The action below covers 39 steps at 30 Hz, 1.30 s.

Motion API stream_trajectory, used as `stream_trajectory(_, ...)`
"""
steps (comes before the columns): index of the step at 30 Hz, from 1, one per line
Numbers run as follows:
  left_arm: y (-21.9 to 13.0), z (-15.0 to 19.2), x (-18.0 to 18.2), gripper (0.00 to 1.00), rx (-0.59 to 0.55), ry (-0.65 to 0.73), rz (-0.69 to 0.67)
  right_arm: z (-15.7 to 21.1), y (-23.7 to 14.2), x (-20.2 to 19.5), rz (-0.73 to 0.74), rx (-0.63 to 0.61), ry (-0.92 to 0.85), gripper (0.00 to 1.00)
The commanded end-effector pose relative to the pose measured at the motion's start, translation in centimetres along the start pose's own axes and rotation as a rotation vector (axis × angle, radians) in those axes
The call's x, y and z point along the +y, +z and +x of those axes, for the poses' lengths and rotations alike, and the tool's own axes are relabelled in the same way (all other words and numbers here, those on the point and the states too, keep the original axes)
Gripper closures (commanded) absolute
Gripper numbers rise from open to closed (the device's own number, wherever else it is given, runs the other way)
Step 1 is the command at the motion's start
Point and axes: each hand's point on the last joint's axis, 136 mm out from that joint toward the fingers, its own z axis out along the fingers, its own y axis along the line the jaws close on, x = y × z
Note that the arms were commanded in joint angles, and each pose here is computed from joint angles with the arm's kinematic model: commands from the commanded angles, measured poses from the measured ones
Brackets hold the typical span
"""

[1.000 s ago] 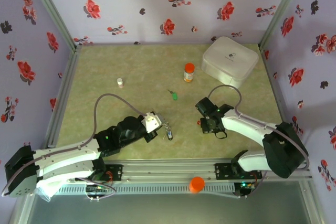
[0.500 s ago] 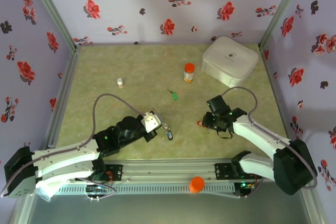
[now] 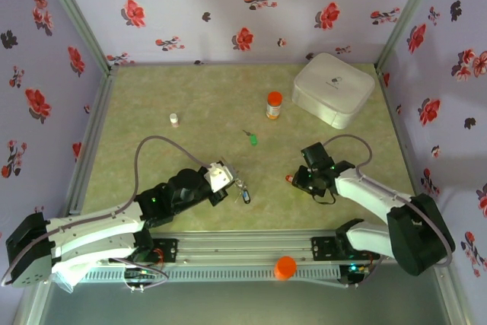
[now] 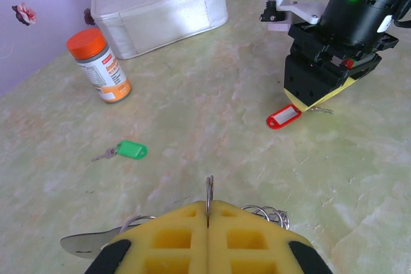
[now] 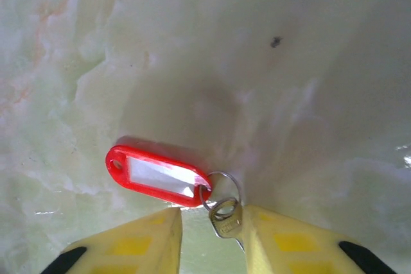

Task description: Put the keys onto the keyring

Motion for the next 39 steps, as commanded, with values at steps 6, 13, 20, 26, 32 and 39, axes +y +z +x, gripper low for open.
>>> stream_trajectory(6, 0.0, -1.5, 0.7, 1.00, -0.049, -0.006, -0.028, -1.0, 0.0, 0.5, 0.000, -0.023, -0.056, 0.91)
stream_trajectory(13, 0.0, -1.6, 0.7, 1.00, -0.048, -0.003, -0.028, -1.8, -1.0, 1.5, 0.004, -0.027, -0.138, 1.00)
stream_trajectory(20, 0.0, -1.5, 0.7, 1.00, -0.045, -0.001, -0.027, -2.1, -1.4, -0.9, 0.127, -0.060, -0.130, 0.72)
stream_trajectory(26, 0.0, -1.6, 0.7, 1.00, -0.046, -0.002, -0.029, -1.5, -0.2, -0.9, 0.126, -0.010, -0.114, 0.69)
stream_trajectory(32, 0.0, -1.7, 0.7, 1.00, -0.047, -0.002, -0.027, -1.0, 0.7, 0.0, 0.091, 0.041, -0.124, 0.74)
stream_trajectory(39, 0.1, -1.6, 0.7, 1.00, -0.045, -0.001, -0.027, -1.1, 0.9, 0.9, 0.057, 0.043, -0.136, 0.85)
